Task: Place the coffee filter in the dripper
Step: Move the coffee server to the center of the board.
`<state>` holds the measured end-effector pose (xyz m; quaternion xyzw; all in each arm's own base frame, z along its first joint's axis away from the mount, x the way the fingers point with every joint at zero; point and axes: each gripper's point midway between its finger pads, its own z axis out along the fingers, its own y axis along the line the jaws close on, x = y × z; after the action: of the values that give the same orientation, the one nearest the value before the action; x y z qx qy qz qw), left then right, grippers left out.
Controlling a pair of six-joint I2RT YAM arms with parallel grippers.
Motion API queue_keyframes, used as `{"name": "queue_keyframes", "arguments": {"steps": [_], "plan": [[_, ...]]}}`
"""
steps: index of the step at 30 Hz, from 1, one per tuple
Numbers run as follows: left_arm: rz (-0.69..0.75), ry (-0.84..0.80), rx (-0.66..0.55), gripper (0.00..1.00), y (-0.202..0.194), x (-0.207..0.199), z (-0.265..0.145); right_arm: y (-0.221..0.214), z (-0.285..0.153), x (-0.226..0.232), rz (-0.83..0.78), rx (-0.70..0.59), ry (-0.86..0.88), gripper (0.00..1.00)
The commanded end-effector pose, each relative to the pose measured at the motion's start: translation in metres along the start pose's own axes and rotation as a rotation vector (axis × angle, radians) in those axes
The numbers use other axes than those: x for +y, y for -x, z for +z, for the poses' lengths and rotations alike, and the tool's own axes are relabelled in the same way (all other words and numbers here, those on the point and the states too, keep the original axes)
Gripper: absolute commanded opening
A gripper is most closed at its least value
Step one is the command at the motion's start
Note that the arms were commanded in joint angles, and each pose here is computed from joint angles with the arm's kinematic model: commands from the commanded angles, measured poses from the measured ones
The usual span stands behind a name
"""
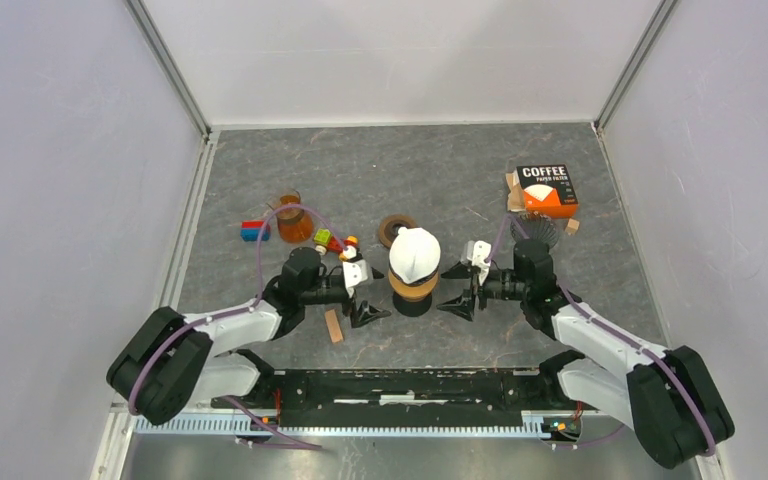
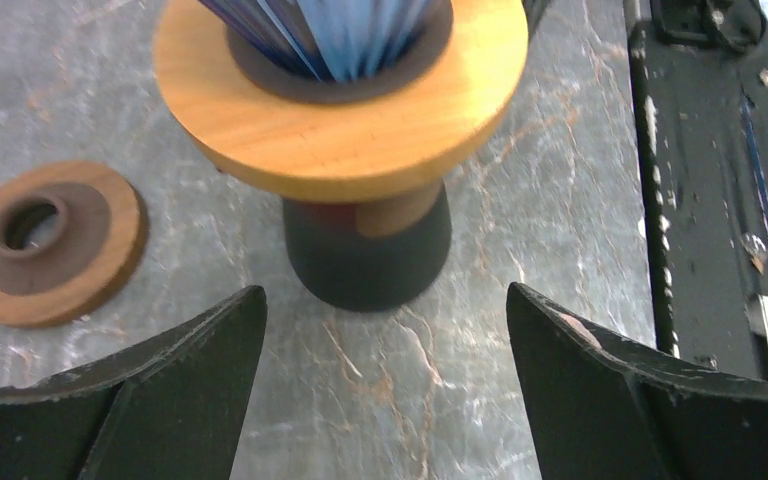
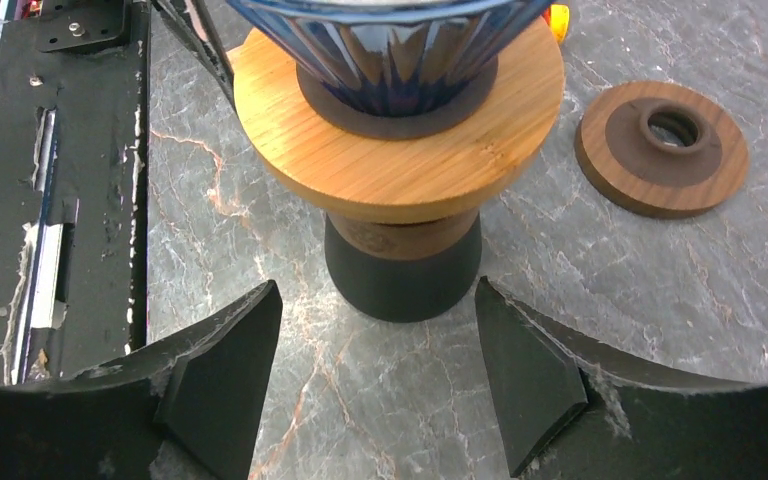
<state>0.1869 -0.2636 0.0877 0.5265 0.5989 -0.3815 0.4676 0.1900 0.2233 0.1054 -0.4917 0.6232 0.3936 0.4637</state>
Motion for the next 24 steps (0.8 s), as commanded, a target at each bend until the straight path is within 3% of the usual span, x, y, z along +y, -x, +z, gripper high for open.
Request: {"name": "queue_keyframes", "arguments": {"steps": [1,11,24], "plan": [[0.077,0.057,-0.163,0.93,0.049,0.023,0.007,0.022,0.01,-0.007,-0.077,-0.092,-0.009,0.76],[0.065,0.045,-0.216,0.81,0.047,0.027,0.025,0.026,0.02,-0.007,-0.08,-0.145,-0.014,0.71],[0.051,0.071,-0.213,0.76,0.038,0.037,0.037,0.017,0.022,-0.019,-0.078,-0.121,-0.076,0.67]]}}
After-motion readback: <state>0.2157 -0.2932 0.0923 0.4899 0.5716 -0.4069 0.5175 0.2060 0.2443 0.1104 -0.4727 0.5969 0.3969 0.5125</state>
